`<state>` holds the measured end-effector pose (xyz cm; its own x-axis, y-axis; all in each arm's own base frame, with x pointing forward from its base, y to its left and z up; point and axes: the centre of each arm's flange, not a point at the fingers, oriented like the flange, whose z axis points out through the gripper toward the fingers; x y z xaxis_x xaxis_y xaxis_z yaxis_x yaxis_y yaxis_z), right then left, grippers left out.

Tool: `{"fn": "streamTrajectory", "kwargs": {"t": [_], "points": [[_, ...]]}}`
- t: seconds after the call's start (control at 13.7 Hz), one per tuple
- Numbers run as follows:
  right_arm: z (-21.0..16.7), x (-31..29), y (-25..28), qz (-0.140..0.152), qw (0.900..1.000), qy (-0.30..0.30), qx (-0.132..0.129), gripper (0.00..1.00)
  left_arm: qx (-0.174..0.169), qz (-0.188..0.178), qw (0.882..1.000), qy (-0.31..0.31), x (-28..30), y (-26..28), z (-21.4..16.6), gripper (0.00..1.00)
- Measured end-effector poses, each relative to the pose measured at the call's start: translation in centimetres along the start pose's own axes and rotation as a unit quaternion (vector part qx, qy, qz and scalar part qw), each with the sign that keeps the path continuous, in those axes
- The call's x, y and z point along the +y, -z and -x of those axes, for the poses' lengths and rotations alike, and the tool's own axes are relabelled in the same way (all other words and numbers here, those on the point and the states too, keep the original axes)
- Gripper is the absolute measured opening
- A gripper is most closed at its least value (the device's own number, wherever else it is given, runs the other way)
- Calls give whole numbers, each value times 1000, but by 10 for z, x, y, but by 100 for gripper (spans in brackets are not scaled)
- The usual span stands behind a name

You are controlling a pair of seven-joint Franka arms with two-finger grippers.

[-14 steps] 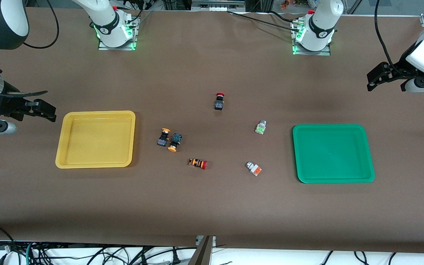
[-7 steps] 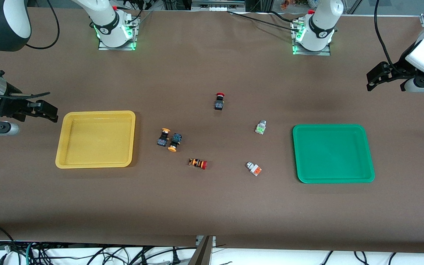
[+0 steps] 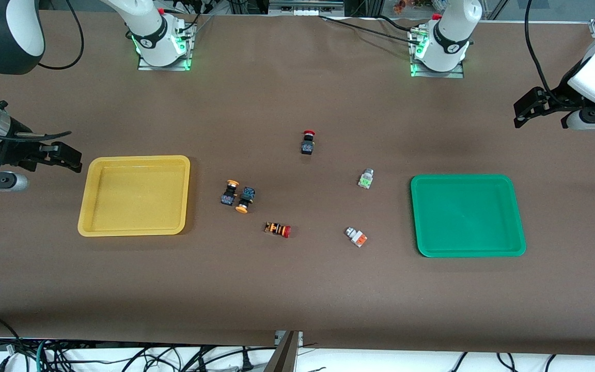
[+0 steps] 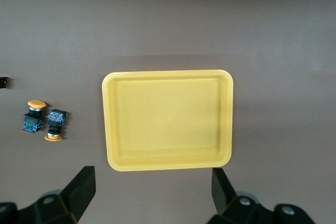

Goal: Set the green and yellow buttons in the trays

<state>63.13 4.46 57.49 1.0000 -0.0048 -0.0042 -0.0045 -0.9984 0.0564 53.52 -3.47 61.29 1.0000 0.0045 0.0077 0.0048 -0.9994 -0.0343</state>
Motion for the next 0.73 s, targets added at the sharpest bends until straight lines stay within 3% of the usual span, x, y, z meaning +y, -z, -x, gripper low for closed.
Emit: {"fn": "streamTrajectory", "kwargs": {"t": [0.73], "points": [[0, 6, -2, 0, 1000, -5, -2, 99, -6, 0, 1000, 0, 0, -2, 0, 100]]}}
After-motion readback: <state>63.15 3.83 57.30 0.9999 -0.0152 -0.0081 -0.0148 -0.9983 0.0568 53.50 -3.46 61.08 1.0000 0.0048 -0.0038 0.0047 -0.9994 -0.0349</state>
